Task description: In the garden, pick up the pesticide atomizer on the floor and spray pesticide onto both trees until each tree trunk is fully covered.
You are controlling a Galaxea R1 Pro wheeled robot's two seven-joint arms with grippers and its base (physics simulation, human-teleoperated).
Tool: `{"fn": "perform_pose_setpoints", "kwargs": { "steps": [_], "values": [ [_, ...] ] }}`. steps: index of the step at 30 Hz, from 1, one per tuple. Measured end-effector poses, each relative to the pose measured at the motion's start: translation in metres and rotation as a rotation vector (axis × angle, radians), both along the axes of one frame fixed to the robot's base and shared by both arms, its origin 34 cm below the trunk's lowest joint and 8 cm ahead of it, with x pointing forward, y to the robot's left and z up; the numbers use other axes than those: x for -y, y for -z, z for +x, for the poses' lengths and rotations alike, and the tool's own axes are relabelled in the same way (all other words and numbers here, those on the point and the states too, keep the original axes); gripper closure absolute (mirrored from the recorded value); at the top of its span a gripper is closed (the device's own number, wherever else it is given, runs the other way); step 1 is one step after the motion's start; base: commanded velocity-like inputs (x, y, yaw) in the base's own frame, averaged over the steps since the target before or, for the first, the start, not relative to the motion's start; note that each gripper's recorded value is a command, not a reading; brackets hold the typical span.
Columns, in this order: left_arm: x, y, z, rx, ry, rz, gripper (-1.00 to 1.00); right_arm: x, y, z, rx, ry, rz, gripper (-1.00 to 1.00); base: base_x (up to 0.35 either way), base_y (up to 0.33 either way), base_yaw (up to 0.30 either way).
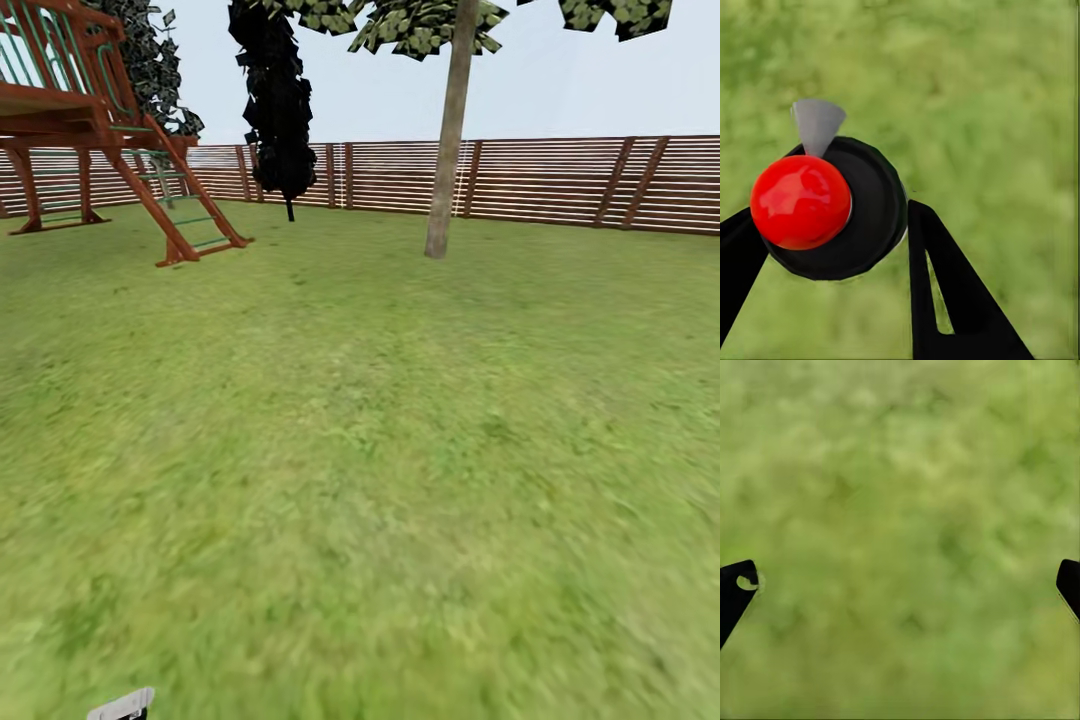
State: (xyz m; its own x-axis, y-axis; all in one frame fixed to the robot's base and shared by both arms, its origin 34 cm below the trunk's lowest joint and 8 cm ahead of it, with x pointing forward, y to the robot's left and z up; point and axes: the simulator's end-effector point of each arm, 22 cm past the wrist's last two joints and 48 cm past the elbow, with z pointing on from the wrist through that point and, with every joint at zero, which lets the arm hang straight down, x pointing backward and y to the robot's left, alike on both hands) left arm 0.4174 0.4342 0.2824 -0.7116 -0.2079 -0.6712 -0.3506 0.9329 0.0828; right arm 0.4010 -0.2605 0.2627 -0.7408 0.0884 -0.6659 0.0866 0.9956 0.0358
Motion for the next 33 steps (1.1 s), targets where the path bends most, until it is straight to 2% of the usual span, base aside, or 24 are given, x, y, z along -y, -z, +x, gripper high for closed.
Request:
{"fn": "perform_pose_setpoints", "kwargs": {
  "steps": [33],
  "values": [
    [0.0, 0.0001, -0.0001, 0.0, 0.0, 0.0, 1.0, 0.0, 0.0, 0.0001, 0.0, 0.0, 0.0, -1.0, 0.336, 0.0, 0.0]
  ]
}}
